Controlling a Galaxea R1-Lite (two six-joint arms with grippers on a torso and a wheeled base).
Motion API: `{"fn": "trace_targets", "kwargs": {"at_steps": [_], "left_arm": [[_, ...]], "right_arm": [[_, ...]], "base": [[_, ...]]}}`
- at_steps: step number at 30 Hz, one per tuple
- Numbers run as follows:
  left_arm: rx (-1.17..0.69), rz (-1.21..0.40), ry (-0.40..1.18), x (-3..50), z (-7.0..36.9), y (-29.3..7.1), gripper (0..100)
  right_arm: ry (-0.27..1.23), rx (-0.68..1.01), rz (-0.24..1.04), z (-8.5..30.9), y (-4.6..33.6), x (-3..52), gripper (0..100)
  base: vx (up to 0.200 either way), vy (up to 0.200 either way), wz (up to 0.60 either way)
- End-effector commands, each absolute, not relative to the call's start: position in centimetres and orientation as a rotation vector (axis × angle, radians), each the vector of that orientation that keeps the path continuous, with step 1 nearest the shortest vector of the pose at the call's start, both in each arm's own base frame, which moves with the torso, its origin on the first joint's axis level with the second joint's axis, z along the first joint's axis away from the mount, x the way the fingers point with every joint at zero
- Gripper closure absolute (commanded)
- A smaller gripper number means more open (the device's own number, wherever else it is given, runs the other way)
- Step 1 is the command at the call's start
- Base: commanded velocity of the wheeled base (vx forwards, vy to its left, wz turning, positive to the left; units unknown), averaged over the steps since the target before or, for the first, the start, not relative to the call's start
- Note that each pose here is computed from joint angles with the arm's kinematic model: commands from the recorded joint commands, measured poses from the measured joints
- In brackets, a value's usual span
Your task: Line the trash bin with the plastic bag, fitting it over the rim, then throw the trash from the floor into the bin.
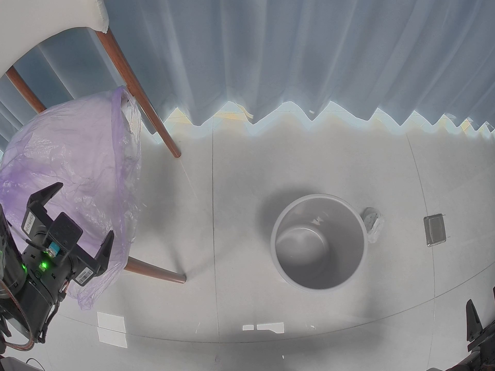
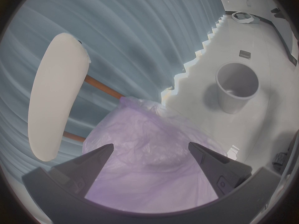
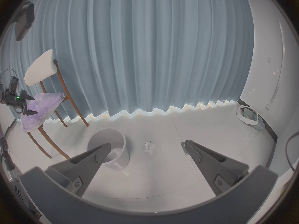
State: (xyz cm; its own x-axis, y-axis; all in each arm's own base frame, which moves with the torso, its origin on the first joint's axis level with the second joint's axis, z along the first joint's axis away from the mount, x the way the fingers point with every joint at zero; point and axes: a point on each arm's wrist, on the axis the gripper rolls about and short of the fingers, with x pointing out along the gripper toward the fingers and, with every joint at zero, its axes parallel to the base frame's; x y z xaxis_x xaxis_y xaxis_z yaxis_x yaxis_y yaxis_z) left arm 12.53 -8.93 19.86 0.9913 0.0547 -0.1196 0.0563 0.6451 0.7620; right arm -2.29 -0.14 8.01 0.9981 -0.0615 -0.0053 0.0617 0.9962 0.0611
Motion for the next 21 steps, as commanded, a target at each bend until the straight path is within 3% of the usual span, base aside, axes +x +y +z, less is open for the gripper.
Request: {"fn": "trace_targets", "kwargs": {"at_steps": [1,7,21], "left_arm": [[0.896,-0.025,0.137,13.4,19.4,-10.2,0],[0.857,-0.058,0.075,14.2,19.3,-12.1,0],[0.918,-0.026,0.156,16.3,17.0,-13.3,0]], "right_arm": [[-0.011,0.062,-0.061,7.9,-0.1,-2.4,0],[-0.011,0.062,-0.061,7.9,-0.1,-2.4,0],[-0.013,0.062,-0.061,8.0,-0.1,-2.4,0]], "base": [[0.000,0.000,0.00],[0.000,0.000,0.00],[0.000,0.000,0.00]]}}
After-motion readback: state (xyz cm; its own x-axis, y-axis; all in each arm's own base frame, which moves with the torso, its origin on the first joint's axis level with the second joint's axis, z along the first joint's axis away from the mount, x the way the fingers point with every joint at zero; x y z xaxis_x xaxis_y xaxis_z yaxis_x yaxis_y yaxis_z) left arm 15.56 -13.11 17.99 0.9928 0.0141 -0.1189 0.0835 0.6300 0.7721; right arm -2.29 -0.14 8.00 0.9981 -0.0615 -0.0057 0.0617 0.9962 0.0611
